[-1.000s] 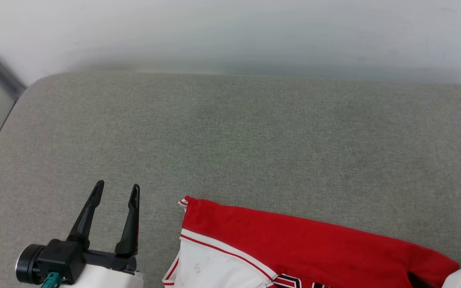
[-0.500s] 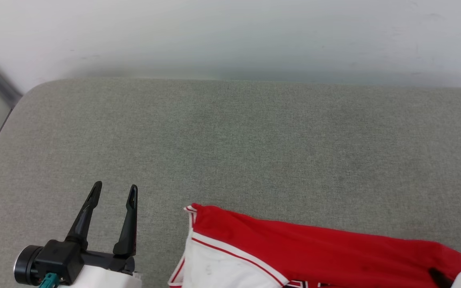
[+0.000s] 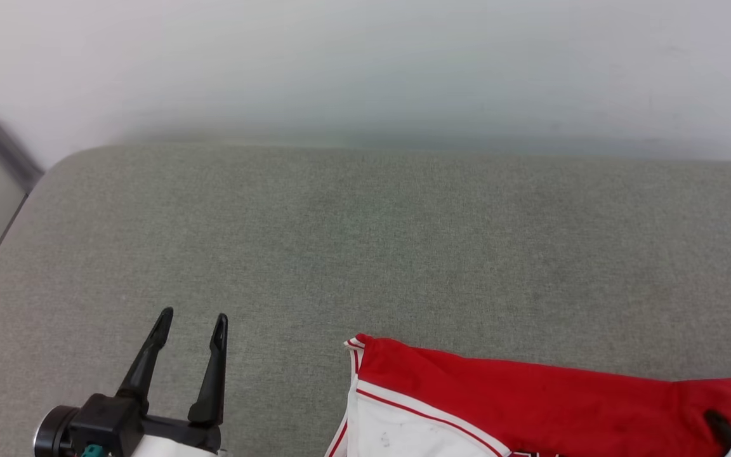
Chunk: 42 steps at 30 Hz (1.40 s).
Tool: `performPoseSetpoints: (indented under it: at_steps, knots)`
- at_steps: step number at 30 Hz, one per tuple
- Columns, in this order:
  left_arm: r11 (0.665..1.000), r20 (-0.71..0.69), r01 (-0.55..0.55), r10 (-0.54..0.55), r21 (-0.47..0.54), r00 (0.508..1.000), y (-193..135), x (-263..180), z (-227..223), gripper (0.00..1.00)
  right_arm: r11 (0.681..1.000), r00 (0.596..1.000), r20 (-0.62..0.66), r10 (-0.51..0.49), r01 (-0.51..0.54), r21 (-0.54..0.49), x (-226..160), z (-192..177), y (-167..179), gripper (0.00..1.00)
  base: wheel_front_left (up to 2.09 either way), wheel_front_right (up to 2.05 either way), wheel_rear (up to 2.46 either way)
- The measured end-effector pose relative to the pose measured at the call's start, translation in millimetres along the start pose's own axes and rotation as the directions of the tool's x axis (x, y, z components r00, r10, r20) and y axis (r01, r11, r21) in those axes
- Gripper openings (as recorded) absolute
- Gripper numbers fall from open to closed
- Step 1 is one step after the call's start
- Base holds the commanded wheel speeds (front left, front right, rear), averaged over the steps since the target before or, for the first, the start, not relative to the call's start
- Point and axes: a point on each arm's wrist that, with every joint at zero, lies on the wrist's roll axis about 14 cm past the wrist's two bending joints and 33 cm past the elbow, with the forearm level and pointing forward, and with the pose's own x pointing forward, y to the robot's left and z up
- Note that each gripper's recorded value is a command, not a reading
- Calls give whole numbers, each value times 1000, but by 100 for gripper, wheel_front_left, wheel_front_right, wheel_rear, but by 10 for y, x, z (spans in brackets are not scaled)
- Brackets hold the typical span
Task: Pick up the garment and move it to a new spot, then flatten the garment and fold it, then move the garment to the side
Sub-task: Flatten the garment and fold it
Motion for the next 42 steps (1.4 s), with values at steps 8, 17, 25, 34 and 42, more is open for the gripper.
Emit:
performPoseSetpoints:
  at_steps: [8, 17, 25, 34, 42]
  knots:
    - [1000, 12, -6, 6, -7, 1000, -5, -134, 55, 100, 981, 981, -59, 183, -186, -53, -227, -131, 681, 0, 0, 0, 0]
    - [1000, 10, -30, 30, -7, 1000, 39, -245, 63, 100, 899, 893, -152, 423, -435, -53, -470, -296, 1500, 0, 0, 0, 0]
    - [997, 11, -78, 78, 4, 997, 152, -359, 79, 100, 750, 719, -221, 659, -649, 128, -589, -731, 2235, 0, 0, 0, 0]
    - [993, 4, -116, 116, 7, 993, 231, -484, 72, 100, 642, 615, -185, 766, -725, 249, -502, -845, 2842, 0, 0, 0, 0]
    - [990, -5, -138, 139, 12, 990, 288, -537, 59, 100, 661, 623, -220, 750, -711, 239, -273, -954, 3054, 100, 0, 0, 0]
